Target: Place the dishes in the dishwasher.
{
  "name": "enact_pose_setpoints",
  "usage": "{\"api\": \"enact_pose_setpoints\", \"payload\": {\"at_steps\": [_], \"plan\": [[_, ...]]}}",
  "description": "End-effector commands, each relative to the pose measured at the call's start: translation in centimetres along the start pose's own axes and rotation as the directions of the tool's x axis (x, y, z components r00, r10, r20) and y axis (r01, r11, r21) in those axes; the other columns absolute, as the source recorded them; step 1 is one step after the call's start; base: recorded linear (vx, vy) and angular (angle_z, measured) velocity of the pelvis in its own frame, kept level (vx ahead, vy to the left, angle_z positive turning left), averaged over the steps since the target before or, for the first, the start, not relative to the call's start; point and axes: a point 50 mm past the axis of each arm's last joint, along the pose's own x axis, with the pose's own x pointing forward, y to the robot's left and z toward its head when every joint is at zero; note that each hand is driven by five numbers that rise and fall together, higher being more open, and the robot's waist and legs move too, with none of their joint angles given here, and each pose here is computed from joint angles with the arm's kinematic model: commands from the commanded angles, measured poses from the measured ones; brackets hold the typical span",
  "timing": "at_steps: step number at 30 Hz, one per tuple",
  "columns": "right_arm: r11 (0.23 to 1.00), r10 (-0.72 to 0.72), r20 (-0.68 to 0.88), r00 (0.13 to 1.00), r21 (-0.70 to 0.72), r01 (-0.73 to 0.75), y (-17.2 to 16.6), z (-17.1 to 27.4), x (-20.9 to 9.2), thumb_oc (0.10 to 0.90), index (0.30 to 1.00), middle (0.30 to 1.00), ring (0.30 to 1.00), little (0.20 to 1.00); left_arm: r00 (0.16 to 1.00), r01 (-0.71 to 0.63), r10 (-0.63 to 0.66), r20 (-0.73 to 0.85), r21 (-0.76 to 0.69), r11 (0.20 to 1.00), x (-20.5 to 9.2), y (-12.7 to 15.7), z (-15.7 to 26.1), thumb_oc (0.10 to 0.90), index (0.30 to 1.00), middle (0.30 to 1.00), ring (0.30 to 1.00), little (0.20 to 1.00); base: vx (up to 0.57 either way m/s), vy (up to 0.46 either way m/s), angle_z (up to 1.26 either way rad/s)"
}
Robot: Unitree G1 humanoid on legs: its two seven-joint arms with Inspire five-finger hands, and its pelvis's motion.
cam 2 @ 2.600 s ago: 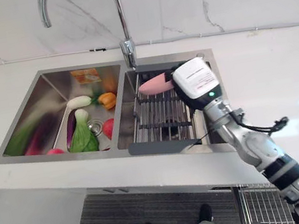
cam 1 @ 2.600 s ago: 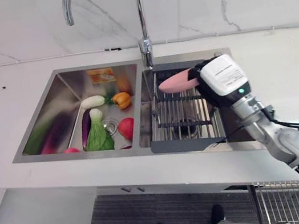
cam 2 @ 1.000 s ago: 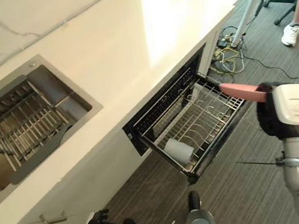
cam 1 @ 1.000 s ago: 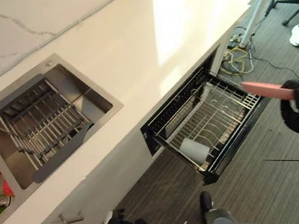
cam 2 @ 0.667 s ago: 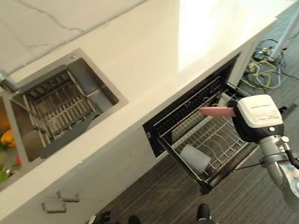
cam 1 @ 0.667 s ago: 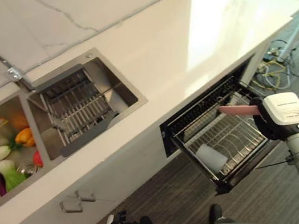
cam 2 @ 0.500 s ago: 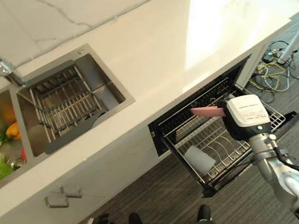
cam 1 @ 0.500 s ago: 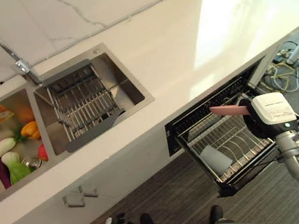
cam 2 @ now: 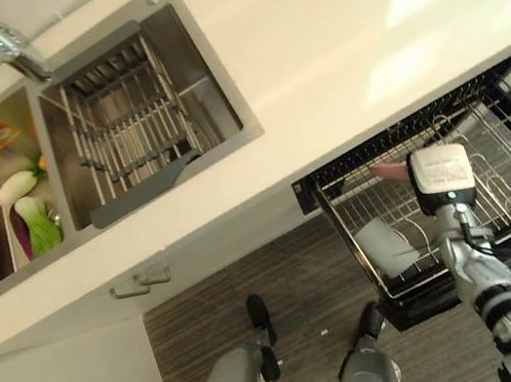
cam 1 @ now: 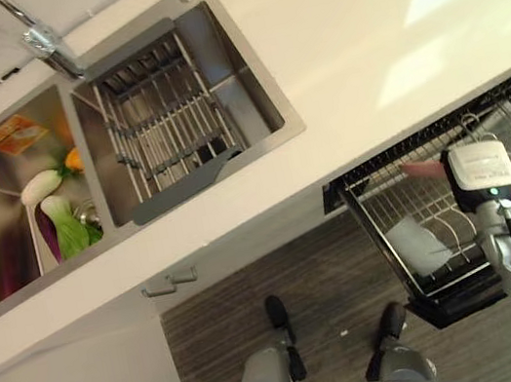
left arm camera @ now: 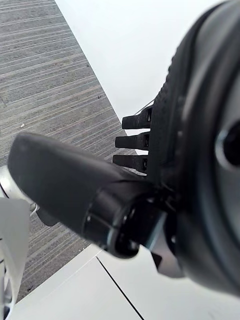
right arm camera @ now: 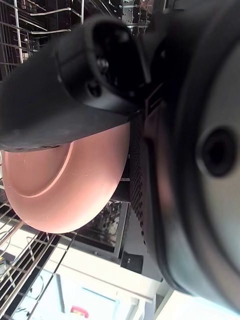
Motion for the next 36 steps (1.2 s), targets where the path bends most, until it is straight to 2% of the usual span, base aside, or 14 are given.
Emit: {"api": "enact_pose_setpoints", "payload": {"at_steps": [1, 7, 11, 12, 16, 21, 22, 24, 26, 30, 32, 34, 35, 36], "plan": [[0.988, -0.152, -0.093, 0.984, -0.012, 0.151, -2.9, -1.1, 2.8, 0.400, 0.300, 0.300, 0.300, 0.300, 0.999, -0.017, 0.015, 0.049, 0.047, 0.999, 0.4, 0.6, 1.5, 0.800, 0.900, 0.900, 0.900, 0.900, -0.04, 0.025, -0.06], [0.985, -0.156, -0.049, 0.987, -0.084, 0.151, -2.2, -0.3, 1.9, 0.400, 0.300, 0.300, 0.300, 0.300, 0.997, -0.005, 0.002, 0.072, 0.040, 0.999, 0.4, 0.0, 2.1, 0.800, 0.900, 0.900, 0.900, 0.900, -0.01, 0.005, -0.02], [0.995, -0.079, -0.038, 0.996, -0.058, 0.077, -0.2, 1.0, 0.2, 0.400, 0.300, 0.300, 0.300, 0.300, 0.996, 0.006, -0.008, 0.083, 0.032, 0.999, 0.3, -0.5, 2.5, 0.800, 0.900, 0.900, 0.900, 0.900, 0.00, 0.000, 0.00], [0.999, 0.002, -0.005, 1.000, -0.047, -0.002, 1.4, 2.2, -1.3, 0.800, 0.900, 0.900, 0.900, 0.900, 0.996, 0.003, -0.006, 0.088, 0.027, 1.000, 0.3, -0.5, 2.8, 0.800, 0.900, 0.900, 0.900, 0.900, 0.00, 0.000, 0.00], [0.974, 0.220, 0.069, 0.973, 0.043, -0.223, 4.3, 4.7, -5.1, 0.800, 0.900, 0.900, 0.900, 0.900, 0.994, 0.004, -0.004, 0.113, -0.007, 1.000, 0.4, -0.7, 3.9, 0.800, 0.900, 0.900, 0.900, 0.900, 0.00, -0.010, -0.08], [0.955, 0.276, 0.105, 0.956, 0.082, -0.284, 4.3, 4.2, -6.0, 0.800, 0.900, 0.900, 0.900, 0.900, 0.995, 0.002, 0.001, 0.103, -0.033, 0.999, 0.5, -0.1, 3.7, 0.800, 0.900, 0.900, 0.900, 0.900, 0.04, -0.024, -0.11], [0.955, 0.257, 0.065, 0.964, 0.134, -0.263, 3.9, 3.8, -6.0, 0.800, 0.900, 0.900, 0.900, 0.900, 0.996, -0.004, 0.008, 0.084, -0.055, 0.998, 0.5, 0.1, 3.3, 0.800, 0.900, 0.900, 0.900, 0.900, 0.08, -0.035, -0.06], [0.909, 0.207, -0.062, 0.976, 0.380, -0.169, 2.1, 2.6, -6.7, 0.800, 0.900, 0.900, 0.900, 0.900, 0.998, -0.030, 0.036, 0.049, -0.118, 0.993, 0.6, 0.7, 2.9, 0.800, 0.900, 0.900, 0.900, 0.900, 0.10, -0.047, -0.03], [0.857, 0.116, -0.148, 0.982, 0.515, -0.023, -0.4, 0.9, -6.1, 0.800, 0.900, 0.900, 0.900, 0.900, 0.998, -0.038, 0.045, 0.042, -0.155, 0.987, 0.6, 1.0, 2.8, 0.800, 0.900, 0.900, 0.900, 0.900, 0.11, -0.041, 0.02], [0.804, -0.097, -0.292, 0.951, 0.540, 0.248, -5.5, -3.3, -5.1, 0.800, 0.900, 0.900, 0.900, 0.900, 1.000, -0.020, 0.020, 0.001, -0.110, 0.994, 0.4, 0.7, 1.4, 0.800, 0.900, 0.900, 0.900, 0.900, 0.09, -0.005, -0.28], [0.747, -0.213, -0.394, 0.894, 0.524, 0.409, -8.0, -5.4, -4.7, 0.800, 0.900, 0.900, 0.900, 0.900, 1.000, 0.002, -0.004, -0.020, -0.076, 0.997, 0.3, 0.1, 1.1, 0.800, 0.900, 0.900, 0.900, 0.900, 0.07, 0.005, -0.36], [0.712, -0.223, -0.459, 0.860, 0.526, 0.465, -8.2, -6.3, -4.9, 0.800, 0.900, 0.900, 0.900, 0.900, 1.000, 0.003, -0.005, -0.029, -0.070, 0.998, 0.3, 0.0, 1.0, 0.800, 0.900, 0.900, 0.900, 0.900, 0.05, 0.007, -0.35], [0.650, -0.177, -0.586, 0.791, 0.534, 0.541, -7.5, -7.6, -6.0, 0.800, 0.900, 0.900, 0.900, 0.900, 0.999, 0.008, -0.011, -0.039, -0.088, 0.996, 0.3, -0.2, 1.0, 0.800, 0.900, 0.900, 0.900, 0.900, 0.05, -0.001, -0.37], [0.627, -0.121, -0.665, 0.736, 0.524, 0.577, -6.4, -8.7, -6.9, 0.800, 0.900, 0.900, 0.900, 0.900, 0.999, 0.011, -0.016, -0.041, -0.099, 0.995, 0.3, -0.3, 1.1, 0.800, 0.900, 0.900, 0.900, 0.900, 0.06, 0.001, -0.29]]}}
